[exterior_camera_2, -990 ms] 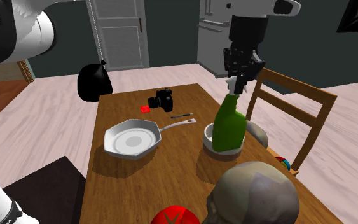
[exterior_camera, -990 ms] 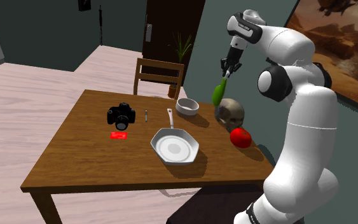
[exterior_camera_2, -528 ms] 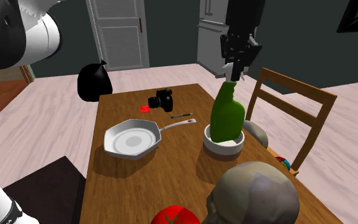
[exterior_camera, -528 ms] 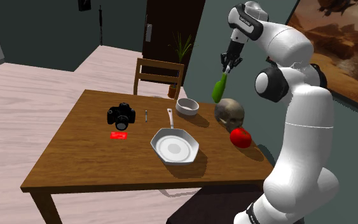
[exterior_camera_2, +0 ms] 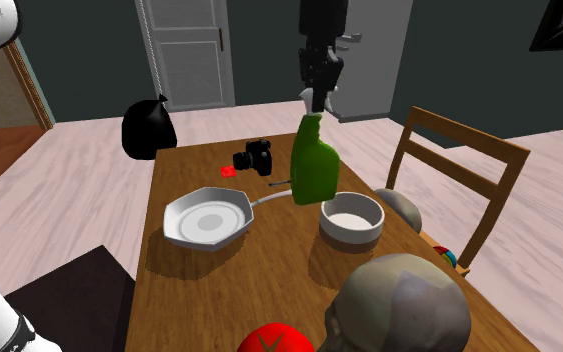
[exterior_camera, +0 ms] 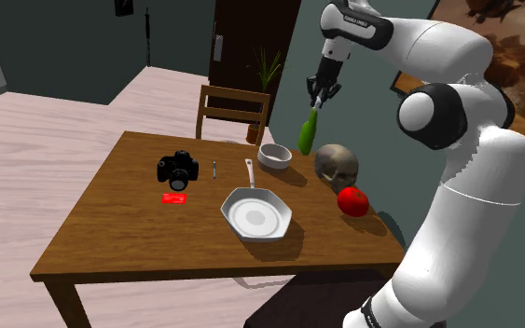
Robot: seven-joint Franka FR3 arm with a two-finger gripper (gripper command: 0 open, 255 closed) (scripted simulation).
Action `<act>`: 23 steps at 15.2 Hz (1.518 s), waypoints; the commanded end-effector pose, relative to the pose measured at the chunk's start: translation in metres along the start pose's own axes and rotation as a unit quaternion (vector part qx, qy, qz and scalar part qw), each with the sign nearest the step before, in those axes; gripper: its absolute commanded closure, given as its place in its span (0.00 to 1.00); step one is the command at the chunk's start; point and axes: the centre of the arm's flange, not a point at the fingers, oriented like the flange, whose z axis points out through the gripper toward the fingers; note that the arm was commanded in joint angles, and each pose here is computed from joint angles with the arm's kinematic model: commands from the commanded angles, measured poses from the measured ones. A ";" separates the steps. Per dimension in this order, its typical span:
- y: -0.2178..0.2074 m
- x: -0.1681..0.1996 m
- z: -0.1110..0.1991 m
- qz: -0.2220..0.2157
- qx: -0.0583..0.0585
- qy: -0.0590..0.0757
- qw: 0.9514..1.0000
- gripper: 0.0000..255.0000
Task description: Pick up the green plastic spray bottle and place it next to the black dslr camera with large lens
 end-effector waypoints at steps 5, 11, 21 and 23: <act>-0.068 -0.036 0.002 0.001 0.000 0.000 1.000 1.00; -0.138 -0.073 0.003 0.001 0.000 0.000 1.000 1.00; -0.254 -0.135 0.005 0.001 0.000 0.000 1.000 1.00; -0.277 -0.148 0.006 0.001 0.000 0.000 1.000 1.00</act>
